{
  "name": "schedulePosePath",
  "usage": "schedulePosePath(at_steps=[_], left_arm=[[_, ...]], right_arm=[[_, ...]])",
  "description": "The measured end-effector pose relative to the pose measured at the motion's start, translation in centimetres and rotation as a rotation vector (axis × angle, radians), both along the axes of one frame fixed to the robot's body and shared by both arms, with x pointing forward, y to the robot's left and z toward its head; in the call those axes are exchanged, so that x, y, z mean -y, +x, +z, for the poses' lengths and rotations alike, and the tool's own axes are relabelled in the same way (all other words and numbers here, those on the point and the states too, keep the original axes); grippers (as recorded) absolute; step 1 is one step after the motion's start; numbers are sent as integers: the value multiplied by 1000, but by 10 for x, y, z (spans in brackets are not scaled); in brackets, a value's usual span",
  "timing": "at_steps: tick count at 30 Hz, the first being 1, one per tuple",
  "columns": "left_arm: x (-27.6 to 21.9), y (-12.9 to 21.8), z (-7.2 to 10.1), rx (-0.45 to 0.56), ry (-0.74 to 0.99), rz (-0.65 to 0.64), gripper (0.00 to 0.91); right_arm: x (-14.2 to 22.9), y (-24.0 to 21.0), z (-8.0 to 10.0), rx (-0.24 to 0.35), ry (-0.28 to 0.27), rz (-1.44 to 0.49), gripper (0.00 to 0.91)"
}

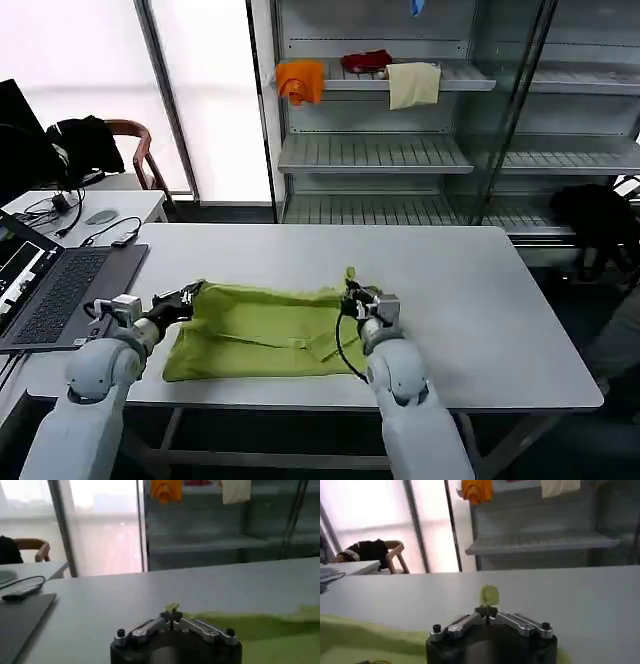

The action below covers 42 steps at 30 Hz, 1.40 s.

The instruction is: Fold and organize the clothes.

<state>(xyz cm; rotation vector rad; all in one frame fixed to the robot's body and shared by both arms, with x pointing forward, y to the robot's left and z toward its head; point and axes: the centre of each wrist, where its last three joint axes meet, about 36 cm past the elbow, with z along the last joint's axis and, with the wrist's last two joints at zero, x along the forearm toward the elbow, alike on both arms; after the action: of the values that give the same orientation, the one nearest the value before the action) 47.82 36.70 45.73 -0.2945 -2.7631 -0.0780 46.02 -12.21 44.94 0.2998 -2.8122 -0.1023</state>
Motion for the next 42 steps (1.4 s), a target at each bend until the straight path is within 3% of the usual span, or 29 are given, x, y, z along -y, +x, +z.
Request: schedulePosePath(at_steps=[10, 24, 25, 26, 27, 42], left_arm=[[0, -31, -5, 0, 35, -22, 0], [4, -55, -17, -7, 129, -50, 10], [5, -56, -17, -5, 136, -51, 10], [7, -57, -17, -4, 141, -53, 161], [8, -58, -18, -3, 148, -54, 907], [18, -71, -21, 30, 205, -16, 907]], right_arm=[[9, -42, -10, -23, -21, -10, 0], [13, -65, -15, -41, -52, -34, 0], [13, -66, -15, -42, -55, -36, 333], [12, -67, -16, -42, -59, -40, 907], [12, -67, -16, -42, -64, -42, 907], [24, -78, -7, 14, -220, -107, 907]])
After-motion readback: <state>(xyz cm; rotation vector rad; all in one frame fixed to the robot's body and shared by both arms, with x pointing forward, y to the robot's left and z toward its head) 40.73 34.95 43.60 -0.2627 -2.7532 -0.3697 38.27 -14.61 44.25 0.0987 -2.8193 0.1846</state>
